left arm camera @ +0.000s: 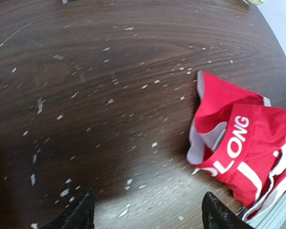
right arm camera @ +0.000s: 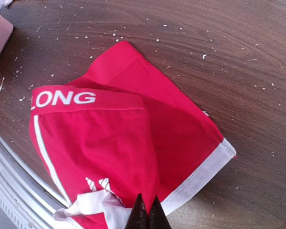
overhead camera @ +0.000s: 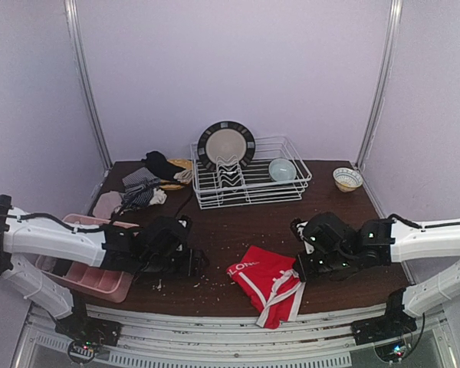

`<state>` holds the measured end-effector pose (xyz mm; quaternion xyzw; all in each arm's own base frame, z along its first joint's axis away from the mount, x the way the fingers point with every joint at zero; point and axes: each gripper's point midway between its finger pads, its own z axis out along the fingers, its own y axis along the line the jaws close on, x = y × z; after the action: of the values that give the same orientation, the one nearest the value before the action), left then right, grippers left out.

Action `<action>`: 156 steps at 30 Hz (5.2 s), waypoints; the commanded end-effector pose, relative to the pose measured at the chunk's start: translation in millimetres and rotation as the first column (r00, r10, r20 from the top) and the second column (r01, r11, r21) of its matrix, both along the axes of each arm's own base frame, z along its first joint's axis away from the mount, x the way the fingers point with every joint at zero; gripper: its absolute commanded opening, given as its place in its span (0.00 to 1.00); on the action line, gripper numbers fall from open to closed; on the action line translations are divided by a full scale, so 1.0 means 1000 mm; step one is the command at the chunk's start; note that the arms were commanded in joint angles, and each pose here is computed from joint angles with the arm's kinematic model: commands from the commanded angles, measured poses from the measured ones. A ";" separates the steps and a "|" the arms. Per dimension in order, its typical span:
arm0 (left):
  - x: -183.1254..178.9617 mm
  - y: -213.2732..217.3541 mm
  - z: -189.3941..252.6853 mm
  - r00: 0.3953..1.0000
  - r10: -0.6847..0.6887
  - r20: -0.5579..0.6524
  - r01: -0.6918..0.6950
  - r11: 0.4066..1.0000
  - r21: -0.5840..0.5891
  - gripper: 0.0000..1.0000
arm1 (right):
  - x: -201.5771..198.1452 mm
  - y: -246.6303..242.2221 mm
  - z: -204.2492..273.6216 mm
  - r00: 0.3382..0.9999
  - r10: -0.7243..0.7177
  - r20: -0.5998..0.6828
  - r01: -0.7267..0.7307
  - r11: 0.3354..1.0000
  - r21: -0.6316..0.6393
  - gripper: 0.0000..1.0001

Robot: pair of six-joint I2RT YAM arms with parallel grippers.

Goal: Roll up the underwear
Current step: Fold the underwear at the center of the board, then smooth out the underwear at the center of the board.

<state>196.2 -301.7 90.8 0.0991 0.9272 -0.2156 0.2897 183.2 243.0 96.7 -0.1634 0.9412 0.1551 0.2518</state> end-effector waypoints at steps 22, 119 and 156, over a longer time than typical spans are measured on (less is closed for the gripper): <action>0.009 -0.043 -0.009 0.997 -0.076 0.003 0.076 0.997 -0.019 0.76 | 0.056 -0.008 -0.038 0.999 -0.030 -0.046 0.024 0.993 -0.119 0.00; 0.023 -0.115 -0.113 0.949 -0.204 -0.239 0.205 0.979 -0.020 0.00 | 0.015 0.020 -0.036 0.988 -0.100 0.118 0.127 0.957 -0.261 0.64; 0.032 -0.101 -0.078 0.970 -0.167 -0.179 0.174 0.984 0.025 0.29 | 0.079 -0.030 -0.023 0.977 -0.191 0.096 0.203 0.970 -0.134 0.59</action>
<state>231.8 -435.7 26.6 0.1681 0.9194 -0.2902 0.2056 249.7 204.9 75.4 -0.0780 0.9504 0.0482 0.2972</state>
